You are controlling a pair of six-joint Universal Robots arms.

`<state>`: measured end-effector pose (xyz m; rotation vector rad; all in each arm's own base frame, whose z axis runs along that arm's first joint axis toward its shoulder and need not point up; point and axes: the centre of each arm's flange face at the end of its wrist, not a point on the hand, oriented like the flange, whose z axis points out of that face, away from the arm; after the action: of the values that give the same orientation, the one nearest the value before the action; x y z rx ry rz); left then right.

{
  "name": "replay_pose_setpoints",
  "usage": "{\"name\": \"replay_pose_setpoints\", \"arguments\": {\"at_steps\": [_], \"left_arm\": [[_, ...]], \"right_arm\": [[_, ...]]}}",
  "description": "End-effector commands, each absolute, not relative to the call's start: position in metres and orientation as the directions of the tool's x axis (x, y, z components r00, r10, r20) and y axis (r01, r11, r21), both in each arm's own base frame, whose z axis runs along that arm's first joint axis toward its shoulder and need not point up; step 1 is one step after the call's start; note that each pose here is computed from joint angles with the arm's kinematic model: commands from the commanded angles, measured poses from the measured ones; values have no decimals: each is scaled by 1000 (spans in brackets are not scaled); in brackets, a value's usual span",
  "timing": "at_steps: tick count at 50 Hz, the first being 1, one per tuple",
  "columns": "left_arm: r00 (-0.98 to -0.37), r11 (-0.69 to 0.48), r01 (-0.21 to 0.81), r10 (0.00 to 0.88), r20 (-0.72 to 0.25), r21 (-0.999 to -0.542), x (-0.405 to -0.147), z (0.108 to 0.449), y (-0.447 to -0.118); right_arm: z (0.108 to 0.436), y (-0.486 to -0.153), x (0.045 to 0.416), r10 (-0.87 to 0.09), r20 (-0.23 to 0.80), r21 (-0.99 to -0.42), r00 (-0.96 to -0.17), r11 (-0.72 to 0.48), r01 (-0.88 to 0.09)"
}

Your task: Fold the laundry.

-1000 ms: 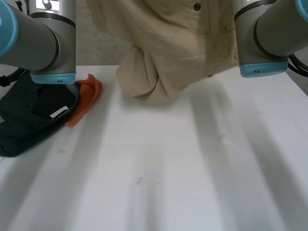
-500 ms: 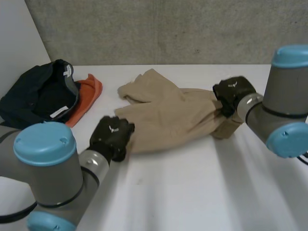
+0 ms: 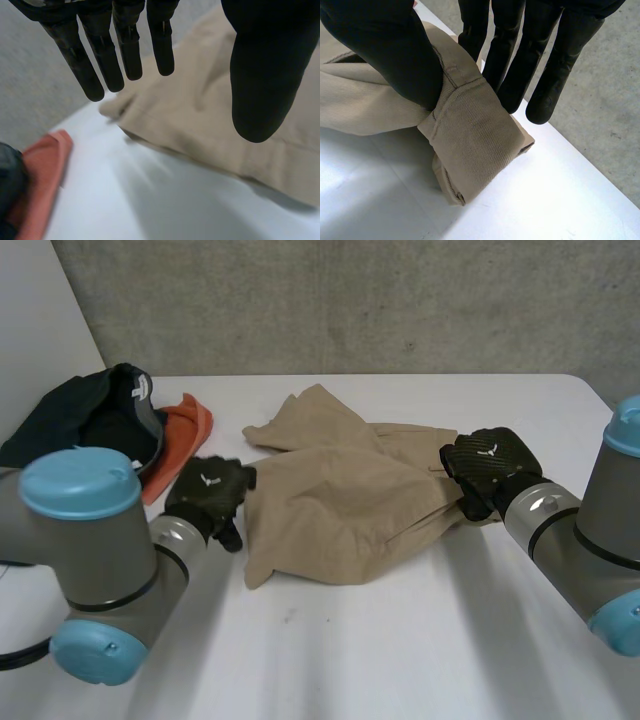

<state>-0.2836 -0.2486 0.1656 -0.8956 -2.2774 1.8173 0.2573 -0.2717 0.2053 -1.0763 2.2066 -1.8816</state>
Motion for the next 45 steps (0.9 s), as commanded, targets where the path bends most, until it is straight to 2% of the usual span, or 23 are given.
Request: {"name": "replay_pose_setpoints", "arguments": {"at_steps": [1,10,19,25,31,35,36,42,45], "left_arm": [[-814,190,383,532,-233,-904,-290,148,-249],[-795,259,382,581,-173,-887,-301,135,-251],[-776,275,413,605,-177,-868,-309,124,-247],[-782,255,408,593,-191,-877,-308,134,-244],[-818,145,344,532,-220,-928,-298,197,-237],[-826,42,302,511,-239,-952,-288,242,-222],[-831,-12,288,494,-256,-958,-282,263,-215],[-840,-203,255,437,-320,-945,-266,323,-193],[-846,-284,244,405,-347,-927,-261,346,-184]], "right_arm": [[202,-270,256,-526,388,-881,-757,28,-471],[199,-274,249,-513,385,-879,-767,49,-474],[198,-276,245,-504,383,-879,-774,60,-474],[198,-275,244,-509,390,-872,-768,65,-485],[217,-266,242,-516,472,-829,-715,18,-559],[238,-262,240,-506,543,-788,-670,-33,-614],[246,-261,239,-495,558,-783,-666,-49,-620],[319,-254,238,-398,613,-784,-683,-195,-589],[342,-251,237,-373,621,-782,-690,-224,-582]]}}
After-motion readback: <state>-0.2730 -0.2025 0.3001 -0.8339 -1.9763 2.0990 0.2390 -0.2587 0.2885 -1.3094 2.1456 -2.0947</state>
